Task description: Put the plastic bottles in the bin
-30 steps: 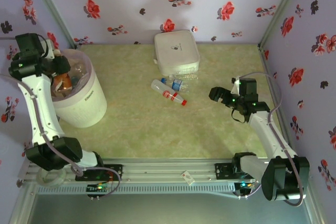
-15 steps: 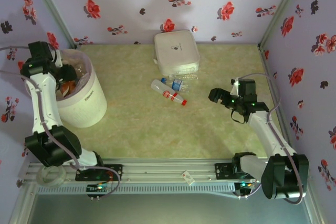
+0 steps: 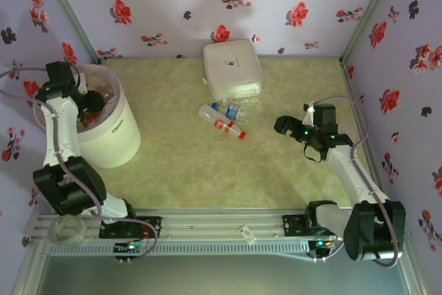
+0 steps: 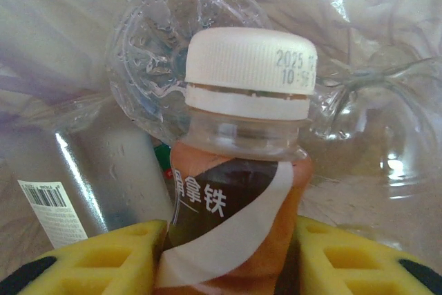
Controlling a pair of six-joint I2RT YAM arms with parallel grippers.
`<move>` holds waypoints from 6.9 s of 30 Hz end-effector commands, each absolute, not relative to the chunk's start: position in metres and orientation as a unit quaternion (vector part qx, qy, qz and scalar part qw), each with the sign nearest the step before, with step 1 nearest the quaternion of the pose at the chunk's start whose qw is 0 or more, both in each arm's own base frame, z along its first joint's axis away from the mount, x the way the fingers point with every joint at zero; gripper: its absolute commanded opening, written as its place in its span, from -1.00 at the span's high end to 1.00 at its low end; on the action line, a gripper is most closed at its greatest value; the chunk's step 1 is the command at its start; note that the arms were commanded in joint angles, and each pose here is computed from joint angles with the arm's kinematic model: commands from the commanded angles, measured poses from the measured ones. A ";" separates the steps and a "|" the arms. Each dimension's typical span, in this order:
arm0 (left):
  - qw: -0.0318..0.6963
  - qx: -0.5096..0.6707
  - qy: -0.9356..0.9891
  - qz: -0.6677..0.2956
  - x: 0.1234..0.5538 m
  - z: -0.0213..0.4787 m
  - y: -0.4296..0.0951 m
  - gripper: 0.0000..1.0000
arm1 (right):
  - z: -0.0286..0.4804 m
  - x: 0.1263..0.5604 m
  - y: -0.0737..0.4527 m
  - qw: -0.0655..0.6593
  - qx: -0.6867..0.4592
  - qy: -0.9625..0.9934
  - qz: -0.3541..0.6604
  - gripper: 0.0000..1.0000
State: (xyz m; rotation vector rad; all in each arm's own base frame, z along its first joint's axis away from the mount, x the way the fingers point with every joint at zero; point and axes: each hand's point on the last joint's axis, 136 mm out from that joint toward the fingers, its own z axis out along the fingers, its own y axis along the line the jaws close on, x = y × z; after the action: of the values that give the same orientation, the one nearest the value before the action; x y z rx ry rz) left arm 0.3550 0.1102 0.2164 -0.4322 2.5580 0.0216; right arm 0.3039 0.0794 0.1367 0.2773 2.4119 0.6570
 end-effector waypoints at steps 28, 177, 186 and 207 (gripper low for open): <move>0.355 -0.161 0.921 0.012 0.341 0.282 0.098 -0.97 | 0.145 0.307 0.081 0.314 0.112 0.906 0.259 -0.98; 0.374 -0.076 0.794 -0.473 0.367 0.302 -0.294 -0.24 | 0.228 0.291 0.324 0.417 -0.246 0.791 0.374 0.21; 0.378 -0.073 0.792 -0.473 0.368 0.306 -0.295 0.14 | 0.237 0.287 0.320 0.426 -0.250 0.785 0.374 -0.12; 0.533 -0.051 0.786 -0.310 0.365 0.442 -0.153 0.11 | 0.238 0.295 0.222 0.455 -0.157 0.825 0.297 -0.84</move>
State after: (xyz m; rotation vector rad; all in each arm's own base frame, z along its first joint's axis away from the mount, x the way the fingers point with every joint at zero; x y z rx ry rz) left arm 0.3851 -0.2101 0.3964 -0.1125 1.9536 -0.8906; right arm 0.2974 0.2307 0.2565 -0.4116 1.9755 0.7533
